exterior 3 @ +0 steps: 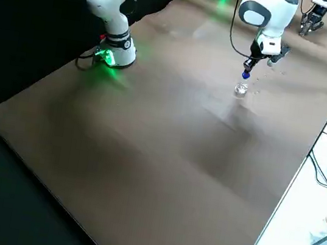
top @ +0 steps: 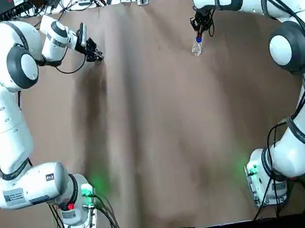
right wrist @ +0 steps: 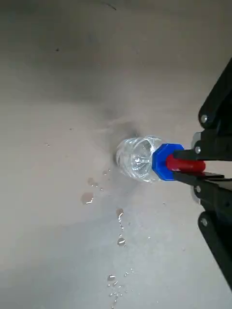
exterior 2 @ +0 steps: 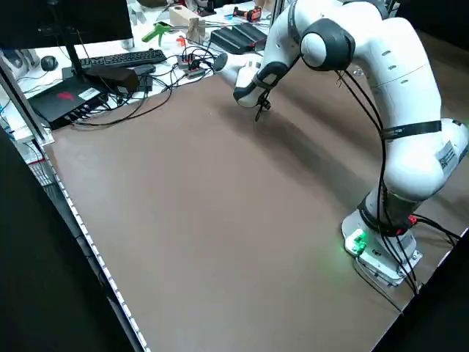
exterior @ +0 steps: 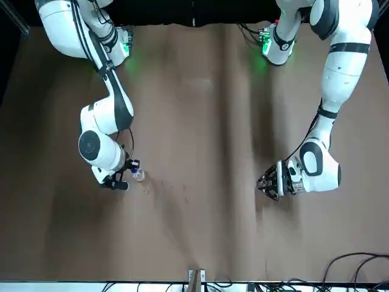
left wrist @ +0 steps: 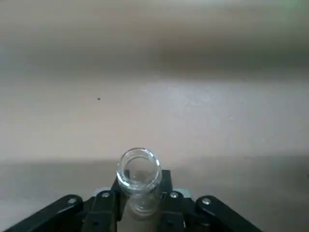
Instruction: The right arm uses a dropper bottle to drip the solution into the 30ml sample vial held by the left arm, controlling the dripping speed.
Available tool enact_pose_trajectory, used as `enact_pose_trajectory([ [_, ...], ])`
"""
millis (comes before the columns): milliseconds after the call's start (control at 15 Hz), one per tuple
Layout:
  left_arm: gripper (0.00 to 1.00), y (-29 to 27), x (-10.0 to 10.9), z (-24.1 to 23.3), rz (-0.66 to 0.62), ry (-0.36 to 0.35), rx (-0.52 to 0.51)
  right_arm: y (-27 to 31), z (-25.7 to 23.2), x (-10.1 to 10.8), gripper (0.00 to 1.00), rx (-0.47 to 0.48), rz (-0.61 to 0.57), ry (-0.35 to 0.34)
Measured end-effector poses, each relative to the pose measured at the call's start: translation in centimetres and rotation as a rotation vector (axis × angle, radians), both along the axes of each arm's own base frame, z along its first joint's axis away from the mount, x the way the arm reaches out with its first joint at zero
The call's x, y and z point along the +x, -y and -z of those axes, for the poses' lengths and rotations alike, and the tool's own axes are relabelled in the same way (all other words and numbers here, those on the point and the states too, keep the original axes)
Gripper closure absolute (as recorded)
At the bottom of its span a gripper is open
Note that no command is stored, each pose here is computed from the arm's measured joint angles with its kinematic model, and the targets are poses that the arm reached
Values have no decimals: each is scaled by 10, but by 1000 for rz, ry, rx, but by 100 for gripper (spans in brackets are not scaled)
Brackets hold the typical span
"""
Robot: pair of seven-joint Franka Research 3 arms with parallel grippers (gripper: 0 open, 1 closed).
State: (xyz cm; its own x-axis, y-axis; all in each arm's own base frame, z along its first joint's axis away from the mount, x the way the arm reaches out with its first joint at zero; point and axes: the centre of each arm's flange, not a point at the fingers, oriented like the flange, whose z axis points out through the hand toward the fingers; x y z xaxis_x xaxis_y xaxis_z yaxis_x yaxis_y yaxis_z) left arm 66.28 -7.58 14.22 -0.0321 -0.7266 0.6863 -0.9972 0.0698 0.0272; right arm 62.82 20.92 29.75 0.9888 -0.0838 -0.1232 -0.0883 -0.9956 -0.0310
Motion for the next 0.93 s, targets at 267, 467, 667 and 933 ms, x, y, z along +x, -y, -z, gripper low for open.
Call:
enact_pose_trajectory([
  [267,69,4,2,-3,5,7,-5,0,0,0,87,0,0,0],
  [467,69,15,5,-11,14,17,-14,0,0,0,87,0,0,0],
  [667,69,37,5,-23,6,-2,-22,0,-3,0,87,1,0,5],
  [933,69,77,2,-42,3,-30,-14,-1,-11,1,87,5,0,17],
])
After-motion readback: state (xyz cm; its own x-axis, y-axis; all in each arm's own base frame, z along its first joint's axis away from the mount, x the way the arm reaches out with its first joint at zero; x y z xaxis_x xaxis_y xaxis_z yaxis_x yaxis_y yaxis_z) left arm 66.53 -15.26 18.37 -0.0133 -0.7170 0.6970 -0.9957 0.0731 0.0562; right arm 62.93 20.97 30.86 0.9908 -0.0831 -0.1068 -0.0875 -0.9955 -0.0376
